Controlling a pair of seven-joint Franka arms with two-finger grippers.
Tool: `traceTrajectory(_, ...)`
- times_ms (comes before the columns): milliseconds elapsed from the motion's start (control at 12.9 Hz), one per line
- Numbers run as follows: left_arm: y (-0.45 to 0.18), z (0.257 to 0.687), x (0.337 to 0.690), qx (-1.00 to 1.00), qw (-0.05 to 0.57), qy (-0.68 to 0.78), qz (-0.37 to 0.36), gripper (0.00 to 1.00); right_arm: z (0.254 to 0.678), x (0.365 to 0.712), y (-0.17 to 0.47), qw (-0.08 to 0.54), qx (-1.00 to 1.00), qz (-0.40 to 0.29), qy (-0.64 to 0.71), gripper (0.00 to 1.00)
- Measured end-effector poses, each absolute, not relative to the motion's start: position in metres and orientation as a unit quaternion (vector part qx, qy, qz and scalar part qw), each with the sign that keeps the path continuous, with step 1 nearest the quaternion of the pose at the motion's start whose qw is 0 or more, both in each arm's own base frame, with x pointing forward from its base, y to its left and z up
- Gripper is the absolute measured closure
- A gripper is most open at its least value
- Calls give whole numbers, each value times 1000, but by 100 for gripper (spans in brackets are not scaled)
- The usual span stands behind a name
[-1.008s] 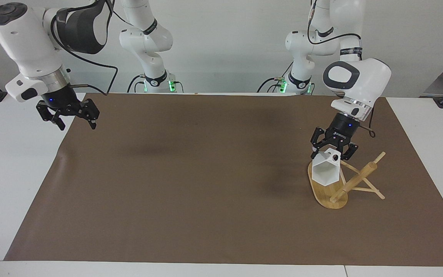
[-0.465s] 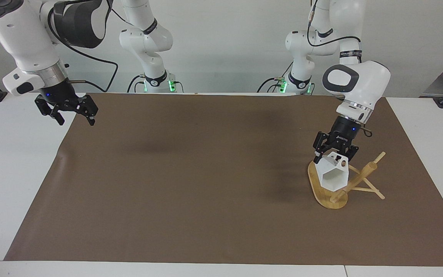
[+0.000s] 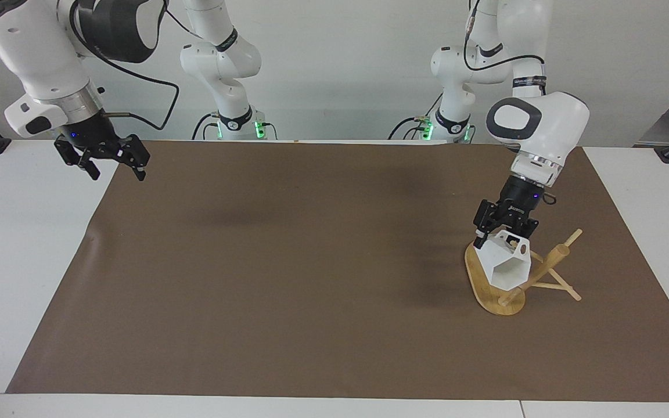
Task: Hang cup on rack
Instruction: 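Lower the cup handle onto a rack peg with the left gripper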
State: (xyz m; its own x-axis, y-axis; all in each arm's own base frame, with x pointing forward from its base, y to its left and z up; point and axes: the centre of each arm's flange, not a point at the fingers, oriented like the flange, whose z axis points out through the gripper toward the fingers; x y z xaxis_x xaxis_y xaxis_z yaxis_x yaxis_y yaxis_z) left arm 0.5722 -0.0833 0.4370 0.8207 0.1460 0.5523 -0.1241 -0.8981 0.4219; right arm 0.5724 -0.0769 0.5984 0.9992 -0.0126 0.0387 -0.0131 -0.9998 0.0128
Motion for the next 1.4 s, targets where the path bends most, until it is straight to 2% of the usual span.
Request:
traceTrajectory(543,-75,447,582,926,267,49,263,29,600,568,-78,6,1000,20,-8,0)
traceTrajectory(1395,-70,440,585,927,271,60,252,29,610,563,-84,6,999,29,-13,0)
